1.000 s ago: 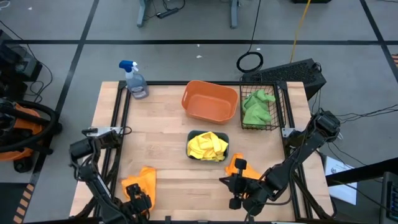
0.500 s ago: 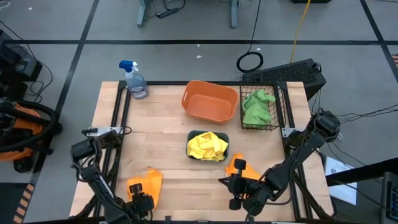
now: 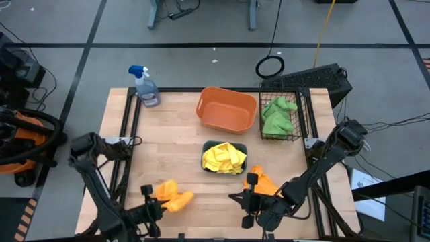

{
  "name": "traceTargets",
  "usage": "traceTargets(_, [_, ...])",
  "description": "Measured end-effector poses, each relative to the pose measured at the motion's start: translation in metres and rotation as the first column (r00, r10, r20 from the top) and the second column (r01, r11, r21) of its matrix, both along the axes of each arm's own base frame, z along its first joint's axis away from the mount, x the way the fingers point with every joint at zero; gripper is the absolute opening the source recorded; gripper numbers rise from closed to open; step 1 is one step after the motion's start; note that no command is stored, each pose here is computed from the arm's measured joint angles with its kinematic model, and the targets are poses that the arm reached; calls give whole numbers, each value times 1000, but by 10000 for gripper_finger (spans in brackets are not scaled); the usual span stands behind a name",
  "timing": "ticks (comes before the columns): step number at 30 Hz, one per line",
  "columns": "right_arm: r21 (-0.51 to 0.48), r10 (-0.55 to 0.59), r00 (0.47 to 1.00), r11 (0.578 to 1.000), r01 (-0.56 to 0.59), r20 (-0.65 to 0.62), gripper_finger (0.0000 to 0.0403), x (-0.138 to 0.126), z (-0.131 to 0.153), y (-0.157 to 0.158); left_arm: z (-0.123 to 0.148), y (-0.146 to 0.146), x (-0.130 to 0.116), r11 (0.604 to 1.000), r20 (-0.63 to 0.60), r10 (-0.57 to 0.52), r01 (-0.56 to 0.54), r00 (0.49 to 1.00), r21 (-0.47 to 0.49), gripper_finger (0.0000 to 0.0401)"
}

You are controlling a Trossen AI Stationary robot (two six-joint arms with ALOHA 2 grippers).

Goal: Sort microfiber towel by color & place in baskets
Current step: Put the left orange microfiber towel into the orange bin

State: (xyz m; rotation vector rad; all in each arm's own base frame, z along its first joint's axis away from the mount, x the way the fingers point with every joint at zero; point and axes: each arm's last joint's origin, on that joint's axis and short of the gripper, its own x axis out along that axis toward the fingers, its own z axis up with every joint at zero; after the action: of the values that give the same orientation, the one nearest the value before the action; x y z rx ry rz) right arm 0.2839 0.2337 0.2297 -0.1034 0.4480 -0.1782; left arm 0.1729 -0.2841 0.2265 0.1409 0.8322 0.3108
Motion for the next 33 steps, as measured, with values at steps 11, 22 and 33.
traceTargets(11, [-139,82,981,989,-58,175,4,46,-25,8,65,31,-3,990,395,-44,-13,918,142,38])
traceTargets(22, [-238,58,931,971,32,360,151,61,-13,4,72,40,25,984,455,0,-82,891,160,40])
traceTargets(33, [-297,10,927,949,110,376,276,83,-8,-29,94,24,65,985,464,-171,143,869,94,40])
